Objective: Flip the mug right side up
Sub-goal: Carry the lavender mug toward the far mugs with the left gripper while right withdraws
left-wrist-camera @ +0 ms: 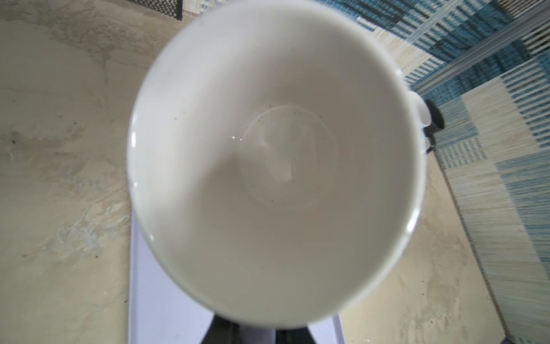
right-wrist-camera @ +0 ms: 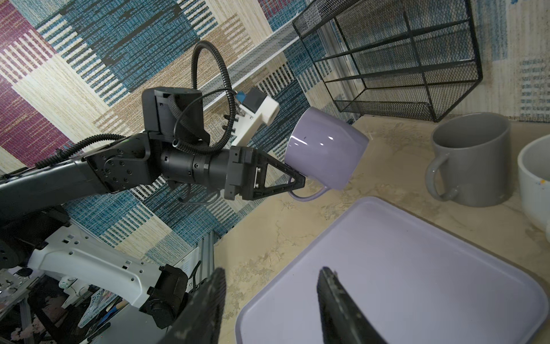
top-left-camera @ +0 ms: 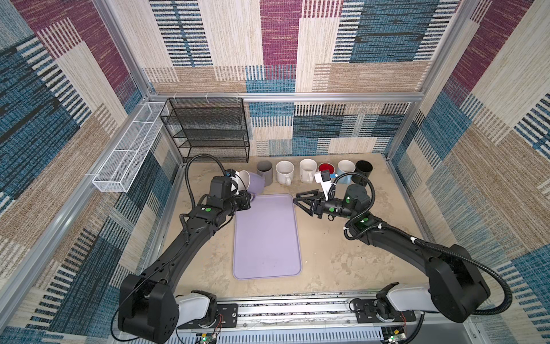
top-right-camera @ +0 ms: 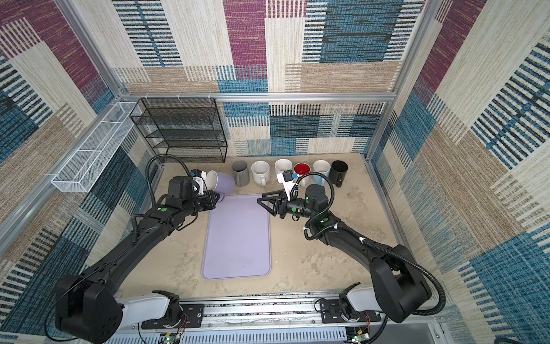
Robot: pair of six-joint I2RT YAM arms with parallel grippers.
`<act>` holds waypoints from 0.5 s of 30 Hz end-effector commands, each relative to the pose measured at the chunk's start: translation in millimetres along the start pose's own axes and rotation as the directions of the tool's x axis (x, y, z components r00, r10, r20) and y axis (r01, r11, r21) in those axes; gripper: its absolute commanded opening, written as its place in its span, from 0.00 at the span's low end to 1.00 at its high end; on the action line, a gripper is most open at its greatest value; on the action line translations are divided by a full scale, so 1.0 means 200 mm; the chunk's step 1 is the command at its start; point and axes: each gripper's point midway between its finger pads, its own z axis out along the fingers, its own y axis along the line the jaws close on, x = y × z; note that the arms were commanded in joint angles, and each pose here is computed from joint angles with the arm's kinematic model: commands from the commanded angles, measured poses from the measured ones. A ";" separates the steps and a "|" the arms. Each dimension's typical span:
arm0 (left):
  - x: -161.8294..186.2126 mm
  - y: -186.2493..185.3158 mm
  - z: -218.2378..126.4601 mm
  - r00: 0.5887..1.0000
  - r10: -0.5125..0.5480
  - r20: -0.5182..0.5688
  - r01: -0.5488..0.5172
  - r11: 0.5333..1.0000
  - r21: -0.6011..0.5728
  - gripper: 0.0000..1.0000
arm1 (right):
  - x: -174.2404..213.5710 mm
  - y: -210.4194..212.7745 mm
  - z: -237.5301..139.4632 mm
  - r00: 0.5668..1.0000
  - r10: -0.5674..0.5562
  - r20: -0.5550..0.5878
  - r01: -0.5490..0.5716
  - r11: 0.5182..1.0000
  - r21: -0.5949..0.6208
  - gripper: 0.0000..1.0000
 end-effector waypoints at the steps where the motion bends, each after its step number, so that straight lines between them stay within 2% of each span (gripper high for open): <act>1: -0.06 0.06 0.02 0.997 0.073 0.019 -0.071 0.994 -0.088 0.00 | -0.03 0.02 -0.02 0.999 -0.023 0.024 0.023 1.000 0.002 0.52; 15: -0.13 0.27 0.24 0.978 0.153 -0.139 -0.191 0.926 -0.326 0.00 | -0.03 0.03 -0.05 0.999 -0.035 0.029 0.035 0.999 0.027 0.52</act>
